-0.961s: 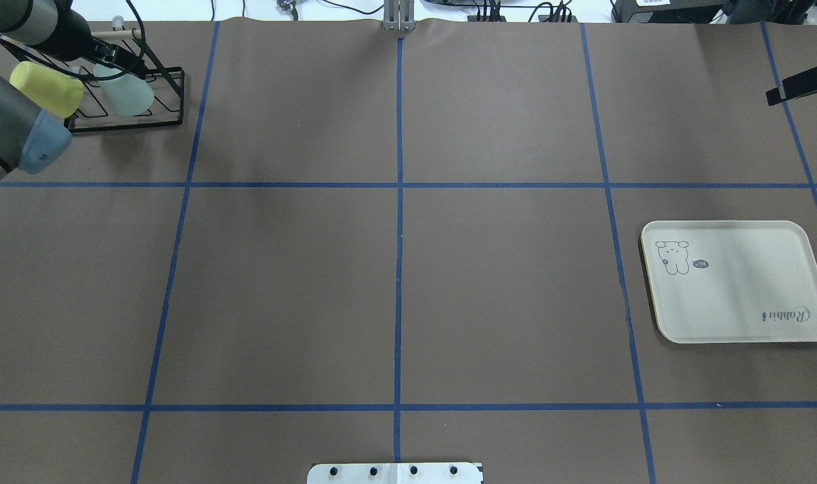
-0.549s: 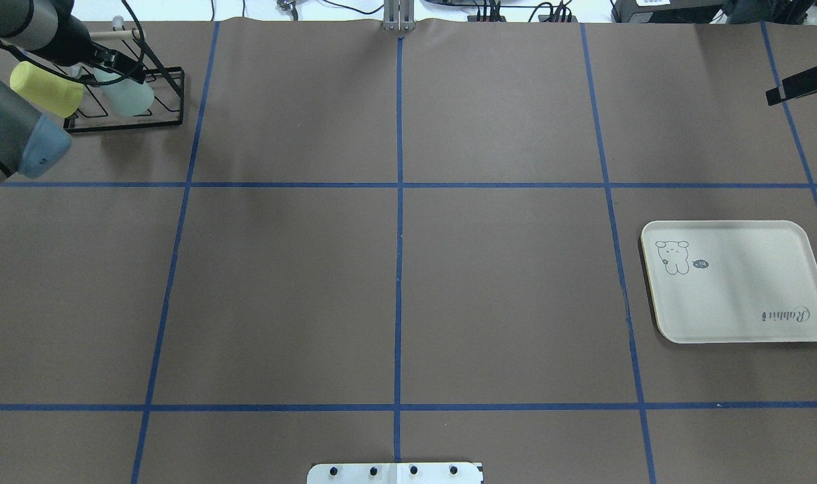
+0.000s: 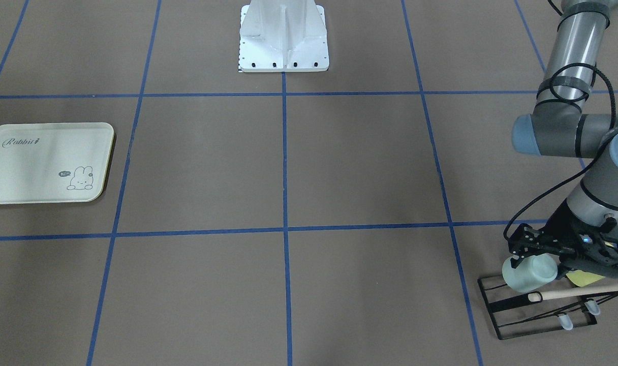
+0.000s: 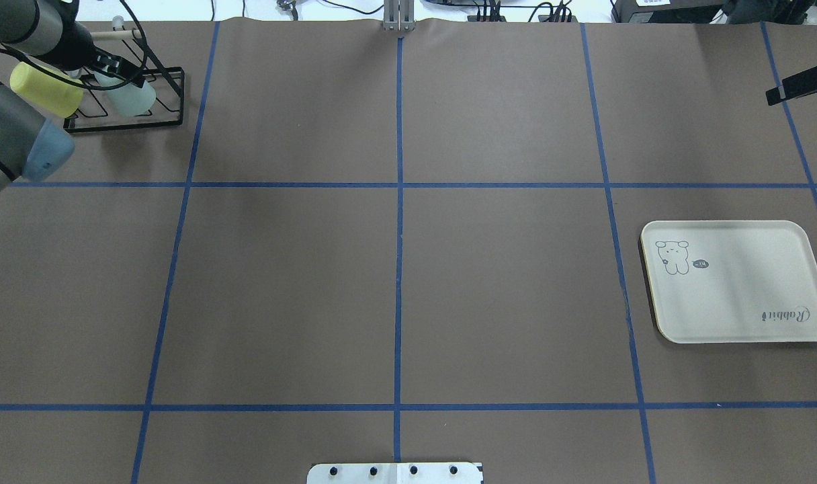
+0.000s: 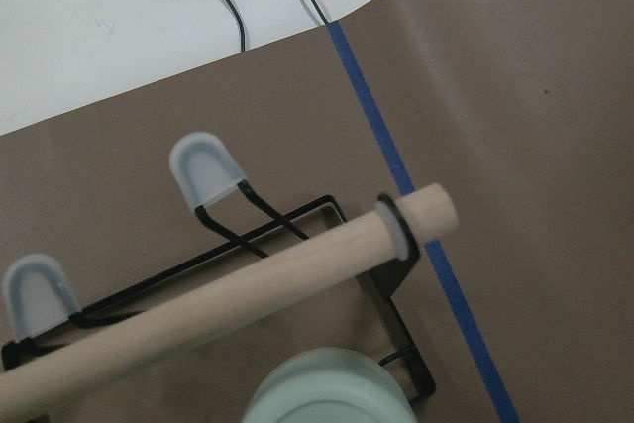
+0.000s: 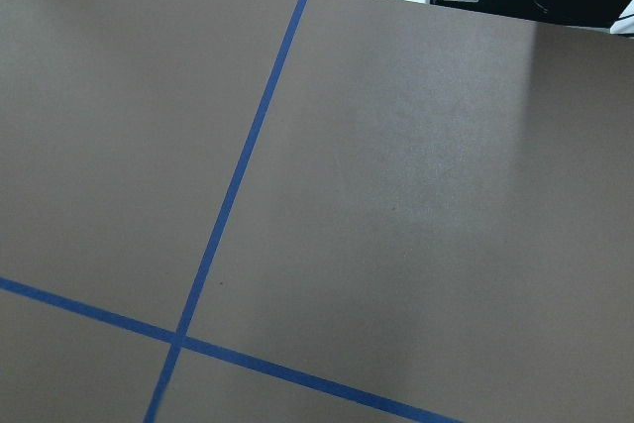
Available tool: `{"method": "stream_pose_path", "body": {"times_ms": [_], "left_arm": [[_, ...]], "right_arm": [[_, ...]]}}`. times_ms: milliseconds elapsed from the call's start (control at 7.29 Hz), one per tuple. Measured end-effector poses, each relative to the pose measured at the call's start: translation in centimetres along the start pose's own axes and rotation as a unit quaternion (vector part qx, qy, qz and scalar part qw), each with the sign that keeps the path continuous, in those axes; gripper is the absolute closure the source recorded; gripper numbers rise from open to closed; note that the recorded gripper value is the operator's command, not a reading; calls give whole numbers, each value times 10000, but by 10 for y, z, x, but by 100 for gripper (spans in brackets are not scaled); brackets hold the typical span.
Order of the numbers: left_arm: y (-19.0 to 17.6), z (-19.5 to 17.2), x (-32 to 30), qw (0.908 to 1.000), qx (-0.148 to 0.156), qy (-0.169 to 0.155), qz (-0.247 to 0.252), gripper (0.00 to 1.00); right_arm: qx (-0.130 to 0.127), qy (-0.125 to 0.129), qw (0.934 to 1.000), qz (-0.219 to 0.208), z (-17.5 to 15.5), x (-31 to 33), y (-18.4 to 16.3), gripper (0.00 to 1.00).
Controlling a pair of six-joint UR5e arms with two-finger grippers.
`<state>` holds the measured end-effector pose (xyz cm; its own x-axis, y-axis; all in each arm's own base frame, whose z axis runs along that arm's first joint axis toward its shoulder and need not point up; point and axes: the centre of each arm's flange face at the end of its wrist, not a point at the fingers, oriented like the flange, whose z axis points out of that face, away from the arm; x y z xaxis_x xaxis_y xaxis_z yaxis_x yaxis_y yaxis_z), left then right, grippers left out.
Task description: Left arm grabs green cup and hands to right arm on tray
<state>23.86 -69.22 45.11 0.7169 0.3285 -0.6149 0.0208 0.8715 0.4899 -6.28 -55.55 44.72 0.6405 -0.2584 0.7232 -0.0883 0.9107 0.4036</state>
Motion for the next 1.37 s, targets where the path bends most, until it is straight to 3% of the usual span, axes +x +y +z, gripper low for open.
{"method": "stream_pose_path", "body": {"times_ms": [549, 1098, 1373], "left_arm": [[1, 1, -2, 10000, -73, -43, -42, 73], [-8, -16, -2, 10000, 70, -8, -19, 79], [-7, -44, -11, 9997, 213, 54, -49, 80]], "right_arm": [[6, -3, 10000, 6, -1, -1, 0, 0], [13, -7, 10000, 0, -1, -2, 0, 0], [23, -11, 10000, -9, -2, -2, 0, 0]]}}
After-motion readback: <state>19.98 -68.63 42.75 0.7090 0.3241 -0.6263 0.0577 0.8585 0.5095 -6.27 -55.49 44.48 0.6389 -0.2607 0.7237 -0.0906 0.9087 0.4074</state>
